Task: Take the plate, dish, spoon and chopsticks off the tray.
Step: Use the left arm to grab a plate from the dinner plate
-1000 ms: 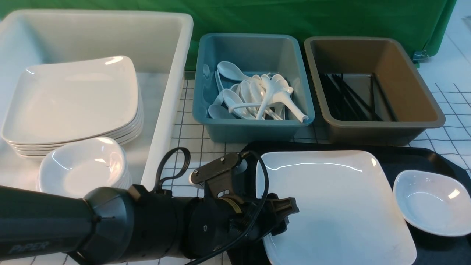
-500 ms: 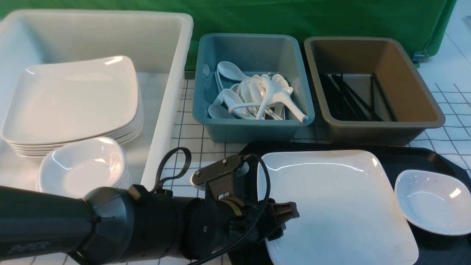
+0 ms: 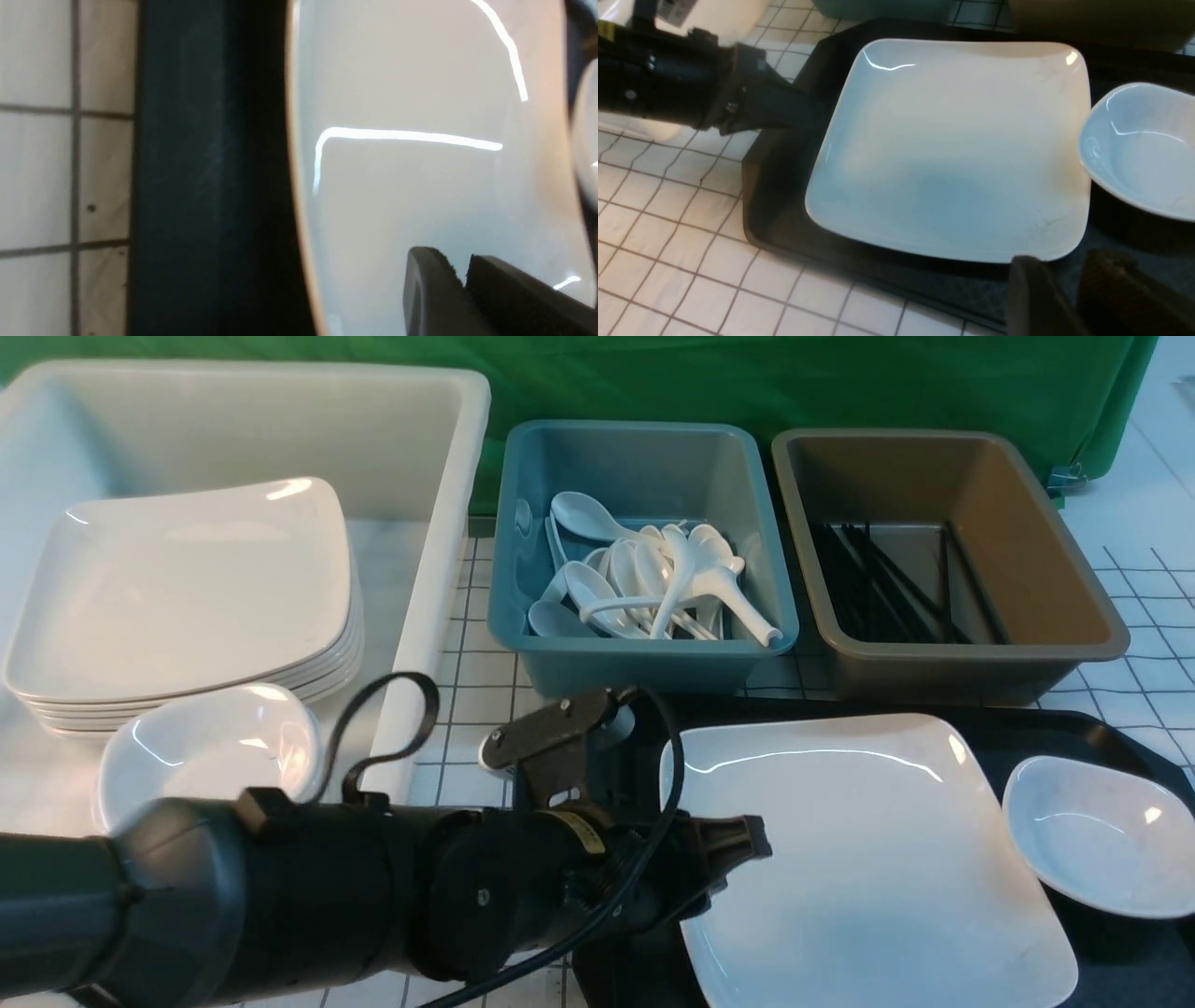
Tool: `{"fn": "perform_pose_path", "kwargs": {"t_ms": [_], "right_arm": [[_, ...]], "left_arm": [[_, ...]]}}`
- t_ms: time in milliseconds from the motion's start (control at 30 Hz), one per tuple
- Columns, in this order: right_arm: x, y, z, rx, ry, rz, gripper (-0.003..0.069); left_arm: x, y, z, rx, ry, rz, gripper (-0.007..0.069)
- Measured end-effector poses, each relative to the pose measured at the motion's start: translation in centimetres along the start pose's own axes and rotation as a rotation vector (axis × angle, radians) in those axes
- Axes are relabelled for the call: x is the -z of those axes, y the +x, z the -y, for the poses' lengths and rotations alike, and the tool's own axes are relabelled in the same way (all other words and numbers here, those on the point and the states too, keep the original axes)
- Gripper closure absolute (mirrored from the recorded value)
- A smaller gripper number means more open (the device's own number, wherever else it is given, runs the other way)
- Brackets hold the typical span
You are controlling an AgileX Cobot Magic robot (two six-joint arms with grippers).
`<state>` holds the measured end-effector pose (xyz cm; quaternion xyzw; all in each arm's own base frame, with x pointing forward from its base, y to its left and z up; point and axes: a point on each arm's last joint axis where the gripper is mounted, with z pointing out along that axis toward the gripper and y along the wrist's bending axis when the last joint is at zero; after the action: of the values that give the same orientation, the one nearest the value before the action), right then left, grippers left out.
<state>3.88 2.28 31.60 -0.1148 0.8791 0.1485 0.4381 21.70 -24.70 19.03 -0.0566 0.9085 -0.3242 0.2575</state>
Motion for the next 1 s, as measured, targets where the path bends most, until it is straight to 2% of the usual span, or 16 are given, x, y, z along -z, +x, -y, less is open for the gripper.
{"fn": "perform_pose_path", "kwargs": {"t_ms": [200, 333, 500, 700, 1000], "right_arm": [[0.0, 0.1, 0.0, 0.0, 0.001, -0.007, 0.0447], [0.0, 0.1, 0.0, 0.002, 0.001, -0.014, 0.0444], [0.0, 0.1, 0.0, -0.001, 0.005, -0.015, 0.0443], [0.0, 0.1, 0.0, 0.002, 0.001, -0.015, 0.0443], [0.0, 0.1, 0.0, 0.001, 0.001, -0.015, 0.0435]], "left_arm": [[0.3, 0.0, 0.1, -0.032, 0.003, -0.012, 0.0493], [0.4, 1.1, -0.3, -0.047, -0.038, -0.127, 0.0438], [0.6, 1.9, -0.6, -0.039, -0.07, -0.218, 0.0292], [0.5, 2.1, -0.6, 0.015, -0.073, -0.238, 0.0157], [-2.2, 3.4, -1.8, 0.149, -0.147, -0.316, 0.0125]]}}
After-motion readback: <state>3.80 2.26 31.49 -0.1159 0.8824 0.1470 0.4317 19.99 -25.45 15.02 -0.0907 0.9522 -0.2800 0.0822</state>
